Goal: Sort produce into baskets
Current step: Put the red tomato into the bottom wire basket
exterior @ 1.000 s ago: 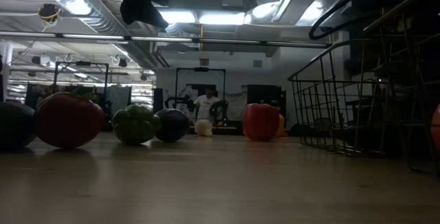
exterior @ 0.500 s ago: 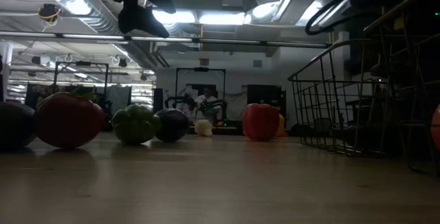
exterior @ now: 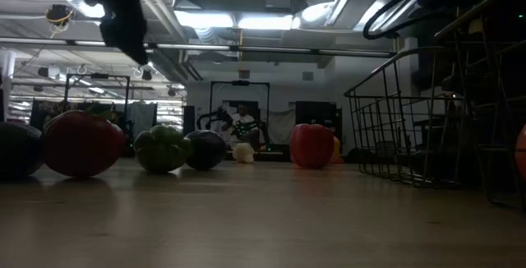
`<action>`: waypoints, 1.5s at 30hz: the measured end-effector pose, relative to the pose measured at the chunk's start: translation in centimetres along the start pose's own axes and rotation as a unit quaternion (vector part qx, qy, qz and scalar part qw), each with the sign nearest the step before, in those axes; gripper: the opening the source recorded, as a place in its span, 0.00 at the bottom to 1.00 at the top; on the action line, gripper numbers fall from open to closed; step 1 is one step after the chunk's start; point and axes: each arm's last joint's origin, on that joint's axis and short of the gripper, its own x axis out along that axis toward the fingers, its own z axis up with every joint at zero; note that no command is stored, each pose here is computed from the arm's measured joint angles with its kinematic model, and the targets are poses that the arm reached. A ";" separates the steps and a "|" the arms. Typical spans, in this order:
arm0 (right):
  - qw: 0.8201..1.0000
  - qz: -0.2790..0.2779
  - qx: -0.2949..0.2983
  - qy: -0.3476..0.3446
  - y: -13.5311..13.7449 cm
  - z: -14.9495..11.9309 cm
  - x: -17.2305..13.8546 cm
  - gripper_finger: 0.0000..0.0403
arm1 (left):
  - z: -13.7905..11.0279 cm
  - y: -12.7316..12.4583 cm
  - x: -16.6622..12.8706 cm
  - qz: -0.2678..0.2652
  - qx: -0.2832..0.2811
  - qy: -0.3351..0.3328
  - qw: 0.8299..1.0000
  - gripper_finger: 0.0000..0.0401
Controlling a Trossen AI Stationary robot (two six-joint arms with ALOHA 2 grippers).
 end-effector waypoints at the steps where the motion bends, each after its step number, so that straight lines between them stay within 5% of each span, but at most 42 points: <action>1: 1.000 0.000 0.000 0.000 0.0 0.0 0.0 0.59 | -0.1 -0.1 0.0 -0.001 0.002 0.000 1.000 0.69; 10: 1.000 0.000 0.000 0.000 0.0 0.0 0.0 0.59 | -0.3 -0.3 0.0 -0.002 -0.018 0.004 1.000 0.69; 19: 1.000 0.001 0.000 -0.003 0.0 0.1 0.0 0.59 | -0.3 -0.3 0.0 -0.001 0.057 0.004 0.998 0.69; 31: 0.999 0.019 -0.002 -0.048 0.4 0.9 -0.1 0.59 | -0.9 0.2 -0.1 0.029 -0.037 0.031 0.998 0.70; 40: 0.994 0.039 -0.005 -0.101 0.8 1.9 -0.2 0.59 | -1.3 0.6 -0.1 0.056 -0.068 0.043 0.995 0.97; 45: 0.991 0.049 -0.006 -0.126 0.9 2.4 -0.4 0.59 | -1.3 0.6 -0.1 0.057 -0.105 0.040 0.992 0.95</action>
